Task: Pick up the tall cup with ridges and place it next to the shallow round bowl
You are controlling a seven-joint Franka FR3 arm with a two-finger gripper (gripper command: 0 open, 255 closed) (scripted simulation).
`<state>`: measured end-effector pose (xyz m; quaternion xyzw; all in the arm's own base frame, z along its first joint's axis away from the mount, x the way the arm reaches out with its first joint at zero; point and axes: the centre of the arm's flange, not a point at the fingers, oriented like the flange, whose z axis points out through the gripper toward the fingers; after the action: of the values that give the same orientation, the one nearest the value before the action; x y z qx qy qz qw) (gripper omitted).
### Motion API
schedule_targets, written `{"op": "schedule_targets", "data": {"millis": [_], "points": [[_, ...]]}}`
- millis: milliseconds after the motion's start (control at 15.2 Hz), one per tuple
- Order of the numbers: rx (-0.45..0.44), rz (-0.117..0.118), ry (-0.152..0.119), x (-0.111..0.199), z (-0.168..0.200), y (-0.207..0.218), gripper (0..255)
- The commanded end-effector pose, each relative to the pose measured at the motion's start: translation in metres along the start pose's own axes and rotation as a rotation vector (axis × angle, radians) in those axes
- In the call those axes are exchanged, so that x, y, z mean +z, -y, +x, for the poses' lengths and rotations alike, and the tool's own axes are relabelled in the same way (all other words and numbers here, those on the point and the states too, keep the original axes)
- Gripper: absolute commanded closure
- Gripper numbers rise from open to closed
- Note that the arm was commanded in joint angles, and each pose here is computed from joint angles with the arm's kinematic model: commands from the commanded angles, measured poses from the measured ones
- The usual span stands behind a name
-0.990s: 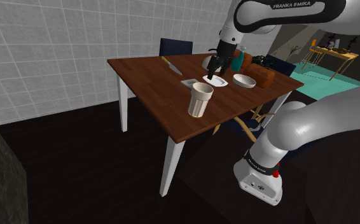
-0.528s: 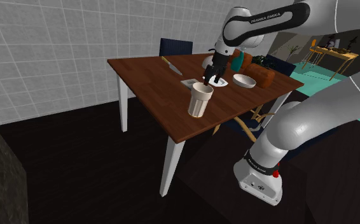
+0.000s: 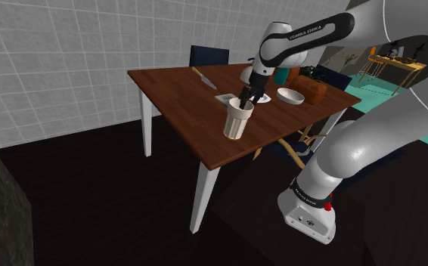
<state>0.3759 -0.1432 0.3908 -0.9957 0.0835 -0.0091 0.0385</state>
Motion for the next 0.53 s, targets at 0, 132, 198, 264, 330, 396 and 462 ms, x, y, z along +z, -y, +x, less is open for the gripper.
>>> {"op": "schedule_targets", "data": {"millis": [0,132,198,264,330,396,462], "points": [[0.000,0.000,0.000,0.0055,-0.0001,0.0000,0],[0.000,0.000,0.000,0.0055,-0.0001,0.0000,0],[0.000,0.000,0.000,0.0055,-0.0001,0.0000,0],[0.000,0.000,0.000,0.0055,-0.0001,0.0000,0],[0.000,0.000,0.000,0.0055,-0.0001,0.0000,0],[0.000,0.000,0.000,0.0054,-0.0001,0.0000,0],[0.000,0.000,0.000,0.0054,-0.0001,0.0000,255]]}}
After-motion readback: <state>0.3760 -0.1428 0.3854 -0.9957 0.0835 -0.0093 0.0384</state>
